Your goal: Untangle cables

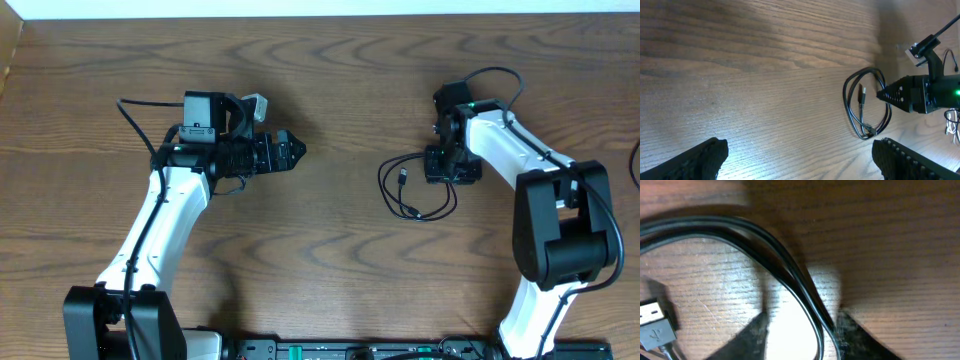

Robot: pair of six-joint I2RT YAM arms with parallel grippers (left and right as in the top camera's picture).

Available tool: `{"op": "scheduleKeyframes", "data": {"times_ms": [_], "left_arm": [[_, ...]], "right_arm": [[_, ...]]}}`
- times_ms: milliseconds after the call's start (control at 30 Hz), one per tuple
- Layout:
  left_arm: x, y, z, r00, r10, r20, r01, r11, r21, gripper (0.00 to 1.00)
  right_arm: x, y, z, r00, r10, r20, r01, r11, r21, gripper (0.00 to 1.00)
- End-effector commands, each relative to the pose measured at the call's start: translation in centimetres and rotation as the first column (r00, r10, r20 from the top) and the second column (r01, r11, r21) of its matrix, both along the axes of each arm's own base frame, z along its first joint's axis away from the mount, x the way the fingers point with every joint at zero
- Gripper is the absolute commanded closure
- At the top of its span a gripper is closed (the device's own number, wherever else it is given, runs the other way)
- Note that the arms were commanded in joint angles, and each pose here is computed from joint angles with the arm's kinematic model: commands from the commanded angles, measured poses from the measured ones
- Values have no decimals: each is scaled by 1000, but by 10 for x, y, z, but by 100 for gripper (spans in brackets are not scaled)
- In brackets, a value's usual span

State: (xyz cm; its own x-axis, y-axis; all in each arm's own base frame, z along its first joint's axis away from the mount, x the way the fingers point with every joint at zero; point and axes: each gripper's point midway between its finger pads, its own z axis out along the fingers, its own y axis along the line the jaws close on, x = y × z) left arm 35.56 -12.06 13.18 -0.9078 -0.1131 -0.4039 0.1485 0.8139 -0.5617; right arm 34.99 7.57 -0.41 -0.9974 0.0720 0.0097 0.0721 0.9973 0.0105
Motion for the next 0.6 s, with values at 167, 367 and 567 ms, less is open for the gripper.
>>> {"op": "scheduleKeyframes", "data": {"times_ms": [167,367,567], "left_arm": [[0,2,2,1000,-8,17,8,1000,12,2],[0,2,2,1000,-8,18,8,1000,12,2],[1,2,2,1000,-8,18,8,1000,13,2]], "right_arm": [[-33,24,-26,991,11,-133,8,990,142,99],[-8,45,4,991,130,-15,-122,959,256,99],[32,62,85,969,123,212,-187,929,318,99]]}}
